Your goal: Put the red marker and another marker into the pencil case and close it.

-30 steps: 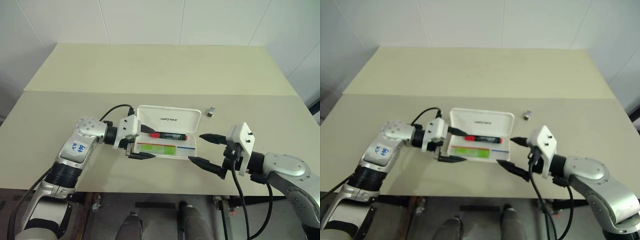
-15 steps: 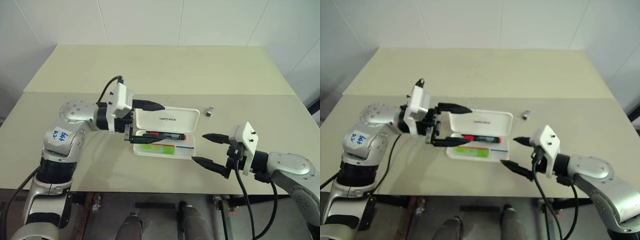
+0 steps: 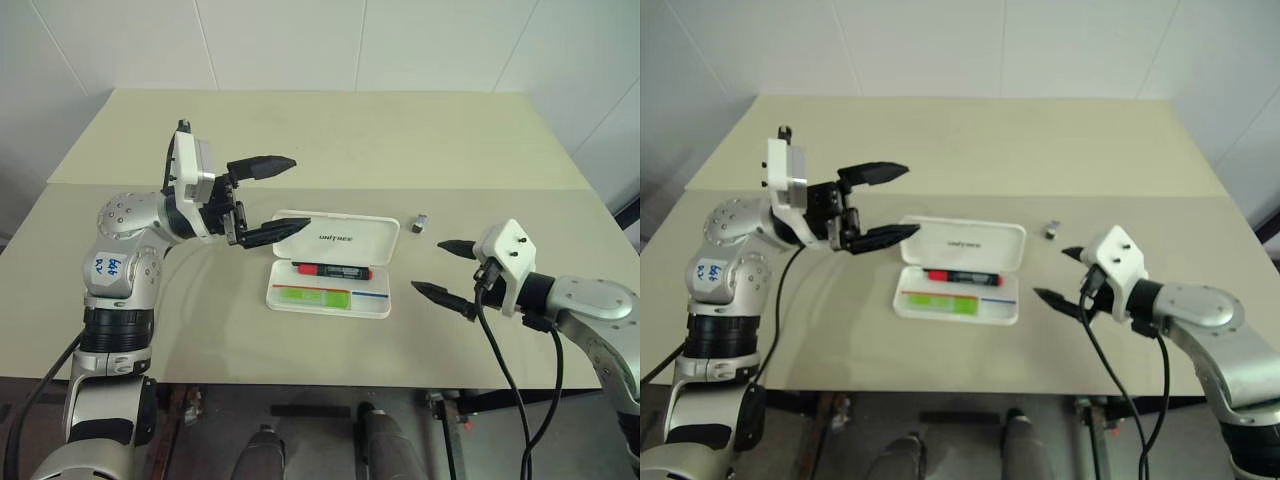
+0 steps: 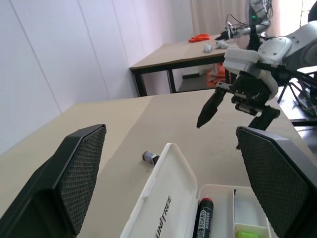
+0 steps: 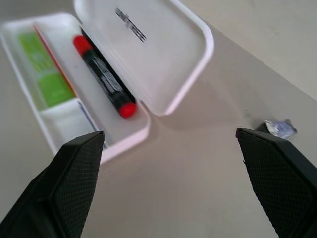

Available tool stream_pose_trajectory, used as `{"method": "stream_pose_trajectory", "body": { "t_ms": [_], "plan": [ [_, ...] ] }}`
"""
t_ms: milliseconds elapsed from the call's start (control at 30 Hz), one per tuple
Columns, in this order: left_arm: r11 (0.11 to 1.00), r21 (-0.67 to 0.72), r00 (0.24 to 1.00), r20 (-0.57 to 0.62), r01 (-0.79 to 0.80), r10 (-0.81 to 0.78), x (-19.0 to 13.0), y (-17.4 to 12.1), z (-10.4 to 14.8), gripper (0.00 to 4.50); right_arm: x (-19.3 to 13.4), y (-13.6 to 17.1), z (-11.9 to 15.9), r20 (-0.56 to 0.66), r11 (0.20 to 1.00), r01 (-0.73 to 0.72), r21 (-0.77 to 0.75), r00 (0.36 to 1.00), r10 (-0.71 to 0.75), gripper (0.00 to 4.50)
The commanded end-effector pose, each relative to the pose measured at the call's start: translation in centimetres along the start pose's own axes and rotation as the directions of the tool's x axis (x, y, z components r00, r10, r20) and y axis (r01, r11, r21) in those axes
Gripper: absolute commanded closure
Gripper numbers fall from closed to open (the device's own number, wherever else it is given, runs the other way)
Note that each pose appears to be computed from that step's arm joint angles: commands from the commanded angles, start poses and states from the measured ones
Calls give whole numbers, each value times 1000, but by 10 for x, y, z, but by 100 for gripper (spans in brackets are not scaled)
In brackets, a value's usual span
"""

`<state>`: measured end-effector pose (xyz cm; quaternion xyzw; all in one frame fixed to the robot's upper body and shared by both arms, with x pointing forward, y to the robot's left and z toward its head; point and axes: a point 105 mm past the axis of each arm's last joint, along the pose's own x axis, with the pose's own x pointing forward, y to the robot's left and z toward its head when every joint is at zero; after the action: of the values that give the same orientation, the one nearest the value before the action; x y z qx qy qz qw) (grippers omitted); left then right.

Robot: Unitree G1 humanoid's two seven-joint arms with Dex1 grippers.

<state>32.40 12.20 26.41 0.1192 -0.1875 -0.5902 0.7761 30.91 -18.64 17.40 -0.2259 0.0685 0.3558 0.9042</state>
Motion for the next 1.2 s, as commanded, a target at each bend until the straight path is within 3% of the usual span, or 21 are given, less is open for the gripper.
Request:
{"method": "stream_pose_trajectory", "body": {
  "t_ms": [33, 400, 633, 833, 1000, 1200],
  "plan": [
    [996, 6, 996, 6, -85, 85, -10, 20, 0, 2, 10, -36, -12, -65, 987, 141, -72, 987, -146, 0],
    [975, -45, 974, -66, -218, 215, -13, 59, -18, 2, 39, -79, -10, -69, 951, 289, -105, 952, -297, 0],
    [994, -72, 991, -117, -78, 69, -6, 55, -23, 2, 48, -98, -17, -102, 923, 368, -110, 920, -379, 0],
    [997, -72, 986, -164, 30, -41, -5, 50, -28, 2, 59, -89, -7, -43, 947, 285, -145, 955, -294, 0],
    [997, -51, 986, -155, 51, -58, 3, 53, -26, 2, 64, -75, -6, -46, 969, 122, -214, 990, -135, 0],
    [998, -31, 988, -145, 51, -55, 5, 52, -24, 2, 63, -101, -7, -65, 950, 222, -217, 968, -241, 0]
  ]
}}
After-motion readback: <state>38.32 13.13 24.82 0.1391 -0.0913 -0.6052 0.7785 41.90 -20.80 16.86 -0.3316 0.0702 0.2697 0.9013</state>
